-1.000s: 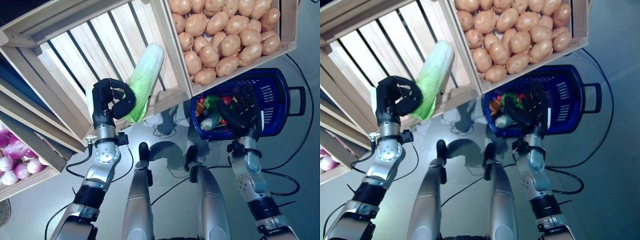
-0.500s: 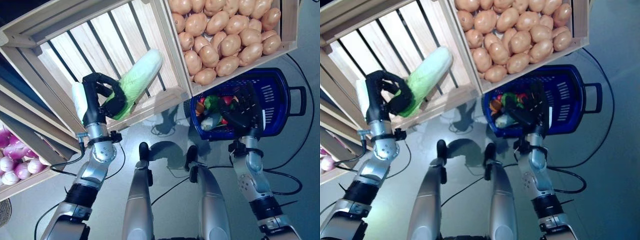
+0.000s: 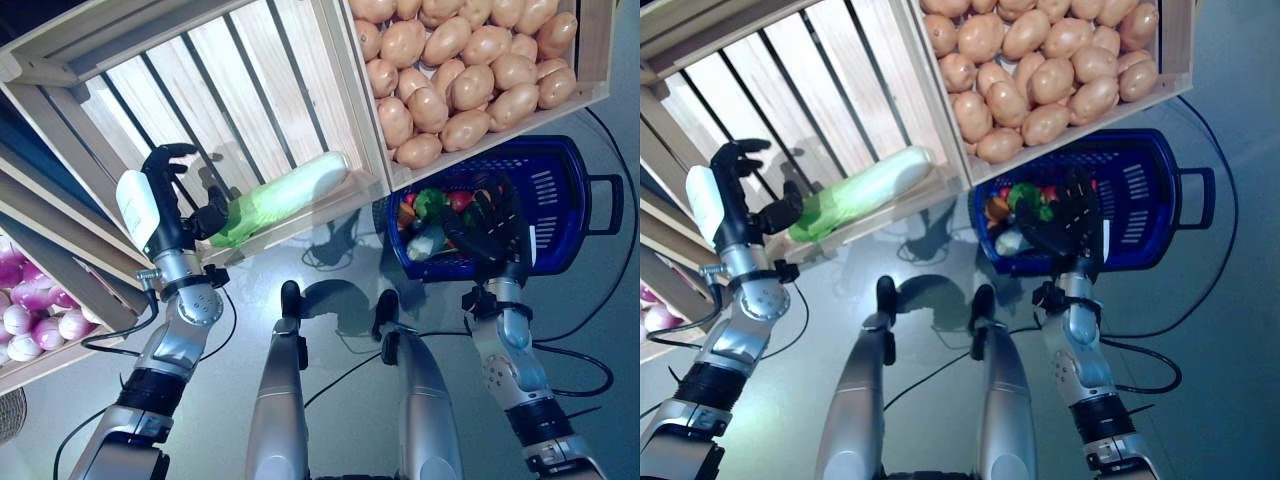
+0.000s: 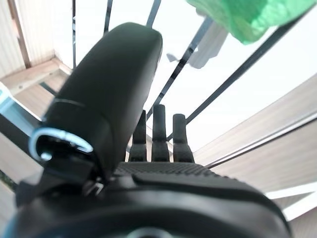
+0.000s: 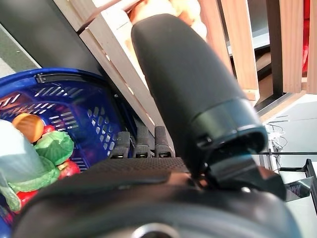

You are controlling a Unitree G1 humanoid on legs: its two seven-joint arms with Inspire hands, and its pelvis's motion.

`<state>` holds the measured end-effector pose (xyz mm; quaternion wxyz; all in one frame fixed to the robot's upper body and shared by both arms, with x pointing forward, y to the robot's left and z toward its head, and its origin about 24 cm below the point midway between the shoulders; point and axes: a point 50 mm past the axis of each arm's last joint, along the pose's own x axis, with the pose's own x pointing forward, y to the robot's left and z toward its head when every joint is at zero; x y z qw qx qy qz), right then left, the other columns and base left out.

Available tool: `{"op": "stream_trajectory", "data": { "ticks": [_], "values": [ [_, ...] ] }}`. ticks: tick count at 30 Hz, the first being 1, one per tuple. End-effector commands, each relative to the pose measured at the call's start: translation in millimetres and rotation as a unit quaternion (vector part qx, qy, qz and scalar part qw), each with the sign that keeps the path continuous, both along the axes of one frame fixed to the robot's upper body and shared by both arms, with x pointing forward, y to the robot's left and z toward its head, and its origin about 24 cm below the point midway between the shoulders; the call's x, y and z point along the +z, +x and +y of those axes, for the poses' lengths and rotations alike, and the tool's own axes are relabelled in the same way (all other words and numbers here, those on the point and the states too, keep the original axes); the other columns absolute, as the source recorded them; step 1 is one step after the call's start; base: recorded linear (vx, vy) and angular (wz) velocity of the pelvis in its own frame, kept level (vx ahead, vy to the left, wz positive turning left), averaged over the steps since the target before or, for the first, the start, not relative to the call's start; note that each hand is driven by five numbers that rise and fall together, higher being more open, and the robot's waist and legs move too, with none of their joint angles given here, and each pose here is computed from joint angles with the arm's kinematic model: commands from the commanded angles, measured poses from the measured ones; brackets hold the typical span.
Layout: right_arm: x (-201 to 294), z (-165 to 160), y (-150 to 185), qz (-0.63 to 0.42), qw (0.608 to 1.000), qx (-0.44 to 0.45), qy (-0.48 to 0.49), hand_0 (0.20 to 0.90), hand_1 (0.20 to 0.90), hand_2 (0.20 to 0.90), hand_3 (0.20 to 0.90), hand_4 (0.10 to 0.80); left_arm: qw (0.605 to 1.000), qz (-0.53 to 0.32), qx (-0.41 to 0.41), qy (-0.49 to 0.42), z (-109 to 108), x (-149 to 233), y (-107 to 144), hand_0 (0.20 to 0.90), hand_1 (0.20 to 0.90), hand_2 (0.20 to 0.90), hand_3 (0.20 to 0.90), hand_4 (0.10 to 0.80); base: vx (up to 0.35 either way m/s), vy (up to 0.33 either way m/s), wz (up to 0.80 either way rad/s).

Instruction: Put vegetables into the basket

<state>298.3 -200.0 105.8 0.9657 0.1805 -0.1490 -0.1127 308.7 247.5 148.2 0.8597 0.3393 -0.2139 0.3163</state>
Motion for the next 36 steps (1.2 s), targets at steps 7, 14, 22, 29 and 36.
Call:
{"op": "stream_trajectory", "data": {
  "ticks": [7,14,22,29,36],
  "values": [
    [54,-13,-14,-0.129,0.991,-0.006,-0.022,0.9,0.9,0.9,0.9,0.8,0.991,-0.105,0.036,0.081,10,51,-8,0.9,0.9,0.9,0.9,0.8,0.0,0.0,0.0],
    [55,-13,-16,-0.132,0.991,-0.006,-0.028,0.9,0.9,0.9,0.9,0.8,0.996,0.005,-0.075,0.048,-3,37,2,0.9,0.9,0.9,0.9,0.8,0.0,0.0,0.0],
    [60,-14,-13,-0.131,0.991,-0.003,-0.04,0.9,0.9,0.9,0.9,0.8,0.982,0.095,-0.158,0.046,-18,34,12,0.9,0.9,0.9,0.9,0.8,0.0,0.0,0.0],
    [60,-15,-12,-0.128,0.991,-0.002,-0.046,0.9,0.9,0.9,0.9,0.8,0.974,0.128,-0.185,0.034,-20,33,18,0.9,0.9,0.9,0.9,0.8,0.0,0.0,0.0],
    [61,-14,-10,-0.127,0.991,0.001,-0.046,0.9,0.9,0.9,0.9,0.8,0.981,0.125,-0.13,0.07,-13,34,23,0.9,0.9,0.9,0.9,0.8,0.0,0.0,0.0]
  ]
}}
